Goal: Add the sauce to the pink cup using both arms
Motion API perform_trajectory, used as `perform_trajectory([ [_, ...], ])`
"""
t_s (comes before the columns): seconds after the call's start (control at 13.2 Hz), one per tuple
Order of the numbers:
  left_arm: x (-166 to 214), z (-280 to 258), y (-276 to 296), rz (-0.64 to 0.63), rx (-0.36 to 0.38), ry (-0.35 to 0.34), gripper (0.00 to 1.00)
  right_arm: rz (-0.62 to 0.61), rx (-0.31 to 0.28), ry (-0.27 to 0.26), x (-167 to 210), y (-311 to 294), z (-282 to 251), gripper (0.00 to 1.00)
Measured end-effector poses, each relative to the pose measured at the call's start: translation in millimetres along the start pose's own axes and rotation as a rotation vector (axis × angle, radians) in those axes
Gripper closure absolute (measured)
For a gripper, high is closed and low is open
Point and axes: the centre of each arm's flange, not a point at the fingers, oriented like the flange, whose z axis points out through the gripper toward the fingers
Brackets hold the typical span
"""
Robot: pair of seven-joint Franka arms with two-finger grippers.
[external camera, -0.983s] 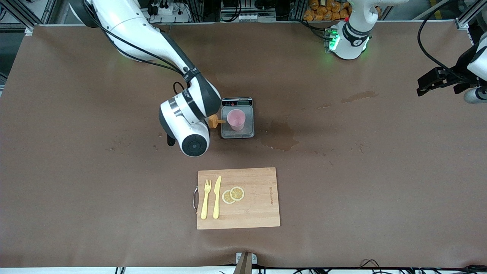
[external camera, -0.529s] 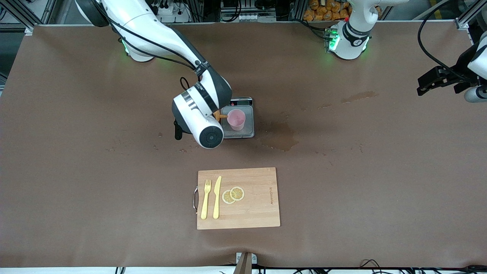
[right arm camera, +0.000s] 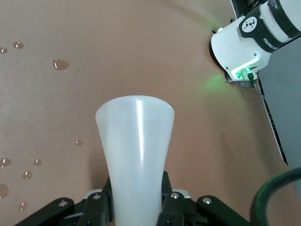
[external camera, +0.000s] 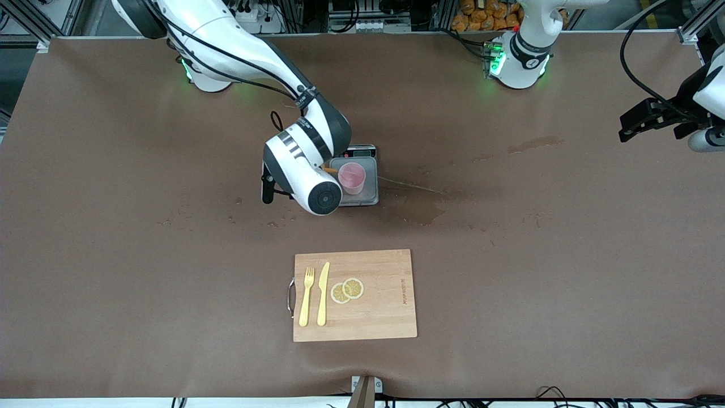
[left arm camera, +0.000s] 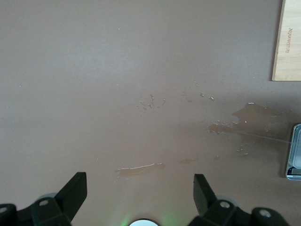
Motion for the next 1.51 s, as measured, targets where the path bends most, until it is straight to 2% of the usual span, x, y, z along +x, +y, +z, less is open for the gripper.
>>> perform_trajectory([
  [0.23, 0, 0, 0, 0.0, 0.0, 0.0, 0.0, 0.006, 0.001, -0.003, 3, -2, 0, 0.62],
  [0.3, 0, 0, 0, 0.0, 0.0, 0.0, 0.0, 0.011, 0.006, -0.016, 6, -6, -1, 0.62],
  [0.45, 0, 0, -1, -0.001, 0.0, 0.0, 0.0, -0.017, 0.006, -0.079, 13, -15, -6, 0.62],
  [0.61, 0, 0, -1, -0.002, 0.0, 0.0, 0.0, -0.089, -0.031, -0.187, 29, -24, -13, 0.62],
  [0.76, 0, 0, -1, -0.001, 0.0, 0.0, 0.0, -0.185, -0.049, -0.312, 61, -36, -26, 0.57],
  [1.06, 0, 0, 1, 0.002, 0.0, 0.0, 0.0, -0.328, -0.037, -0.455, 132, -54, -41, 0.56],
  [1.29, -1, 0, 10, 0.018, 0.001, 0.001, 0.0, -0.466, -0.064, -0.603, 211, -77, -29, 0.55],
  [1.51, -2, -1, 16, 0.028, 0.001, 0.001, 0.0, -0.593, -0.065, -0.736, 311, -98, 4, 0.52],
])
